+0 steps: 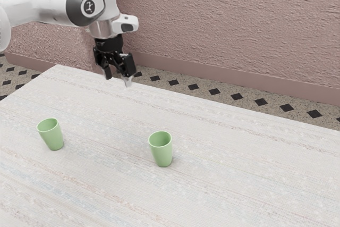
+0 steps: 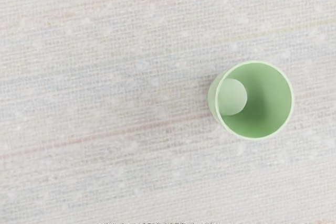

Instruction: Place the right cup onto the left cup

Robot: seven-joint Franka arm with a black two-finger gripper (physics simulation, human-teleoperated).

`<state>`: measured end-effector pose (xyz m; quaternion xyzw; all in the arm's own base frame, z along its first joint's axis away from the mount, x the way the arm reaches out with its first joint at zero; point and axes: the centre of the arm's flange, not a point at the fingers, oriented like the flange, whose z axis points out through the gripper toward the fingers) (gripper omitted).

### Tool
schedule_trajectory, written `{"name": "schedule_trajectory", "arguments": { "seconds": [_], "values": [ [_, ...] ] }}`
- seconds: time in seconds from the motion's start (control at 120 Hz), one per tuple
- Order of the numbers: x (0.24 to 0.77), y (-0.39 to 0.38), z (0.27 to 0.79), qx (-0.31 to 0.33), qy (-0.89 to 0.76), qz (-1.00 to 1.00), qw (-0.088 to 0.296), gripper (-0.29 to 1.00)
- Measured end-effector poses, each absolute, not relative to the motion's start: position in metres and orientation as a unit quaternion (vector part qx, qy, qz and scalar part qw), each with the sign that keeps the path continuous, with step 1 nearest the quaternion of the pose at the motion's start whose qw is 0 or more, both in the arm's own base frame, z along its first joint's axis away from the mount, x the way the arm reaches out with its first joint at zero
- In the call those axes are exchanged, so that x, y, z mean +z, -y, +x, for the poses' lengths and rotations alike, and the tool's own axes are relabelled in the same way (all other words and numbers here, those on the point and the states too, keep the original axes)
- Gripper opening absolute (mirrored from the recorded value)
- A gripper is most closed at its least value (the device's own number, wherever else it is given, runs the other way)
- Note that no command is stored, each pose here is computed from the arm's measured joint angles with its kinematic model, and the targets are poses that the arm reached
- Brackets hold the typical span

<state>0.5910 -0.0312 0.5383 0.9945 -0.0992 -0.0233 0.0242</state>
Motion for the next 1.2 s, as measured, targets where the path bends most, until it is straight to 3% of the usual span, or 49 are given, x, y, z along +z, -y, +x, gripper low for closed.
{"name": "schedule_trajectory", "arguments": {
  "seconds": [0.233,0.675,0.958,1.0,1.2],
  "values": [
    [0.468,0.041,0.581,-0.029,0.080,0.996,0.034,0.70],
    [0.350,0.080,0.615,-0.033,0.062,0.997,0.039,0.70],
    [0.309,0.079,0.614,-0.049,0.046,0.997,0.038,0.70],
    [0.307,0.079,0.614,-0.049,0.044,0.997,0.037,0.65],
    [0.307,0.079,0.615,-0.041,0.038,0.998,0.038,0.17]
  ]
}}
